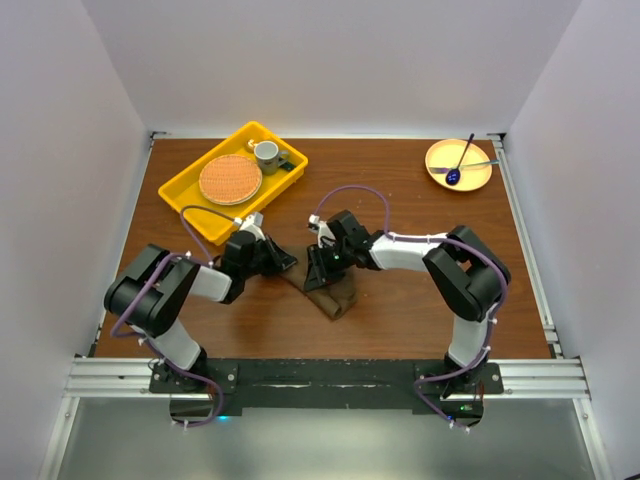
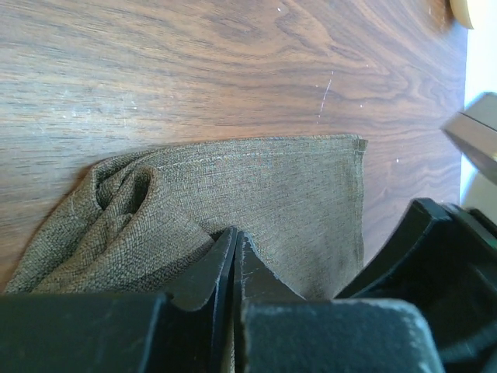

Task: Fold the napkin, place the utensils inside, and roll it up
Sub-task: Roll the napkin with the utensil

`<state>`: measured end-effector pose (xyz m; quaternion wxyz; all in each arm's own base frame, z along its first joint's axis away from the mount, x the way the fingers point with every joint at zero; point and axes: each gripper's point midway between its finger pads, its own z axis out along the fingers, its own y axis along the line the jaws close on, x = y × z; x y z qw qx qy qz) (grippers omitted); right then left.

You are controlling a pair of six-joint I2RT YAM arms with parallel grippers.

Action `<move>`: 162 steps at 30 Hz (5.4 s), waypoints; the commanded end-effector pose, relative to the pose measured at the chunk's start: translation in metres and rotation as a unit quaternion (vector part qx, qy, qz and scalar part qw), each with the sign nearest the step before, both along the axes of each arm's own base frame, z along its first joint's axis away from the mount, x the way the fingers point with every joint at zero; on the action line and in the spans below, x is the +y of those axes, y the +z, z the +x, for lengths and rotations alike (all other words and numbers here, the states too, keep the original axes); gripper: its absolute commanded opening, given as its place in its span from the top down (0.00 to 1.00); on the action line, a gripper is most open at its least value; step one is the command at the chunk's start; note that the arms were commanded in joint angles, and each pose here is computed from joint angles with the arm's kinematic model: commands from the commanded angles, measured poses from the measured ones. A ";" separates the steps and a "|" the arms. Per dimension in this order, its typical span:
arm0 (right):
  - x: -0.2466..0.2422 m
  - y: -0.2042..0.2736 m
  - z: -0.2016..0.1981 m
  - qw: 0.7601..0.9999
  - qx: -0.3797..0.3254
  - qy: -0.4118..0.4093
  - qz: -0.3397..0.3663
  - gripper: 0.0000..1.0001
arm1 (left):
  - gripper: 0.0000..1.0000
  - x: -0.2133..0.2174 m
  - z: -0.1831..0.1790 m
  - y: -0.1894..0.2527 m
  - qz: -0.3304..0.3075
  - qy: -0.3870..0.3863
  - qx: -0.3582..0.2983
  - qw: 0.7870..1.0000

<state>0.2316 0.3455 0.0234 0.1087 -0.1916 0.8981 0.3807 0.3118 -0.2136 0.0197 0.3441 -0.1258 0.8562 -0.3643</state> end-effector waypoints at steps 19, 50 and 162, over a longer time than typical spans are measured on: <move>0.006 0.035 0.012 0.900 -0.310 -0.005 -0.308 0.20 | 0.97 0.012 -0.021 -0.040 0.048 0.002 0.101 0.994; 0.001 -0.015 -0.030 0.996 0.048 0.032 0.064 1.00 | 0.64 0.012 -0.011 0.114 -0.014 0.011 -0.059 0.998; -0.032 -0.040 -0.038 0.983 0.173 -0.013 0.056 1.00 | 0.67 -0.034 0.013 0.055 -0.029 -0.032 -0.038 0.998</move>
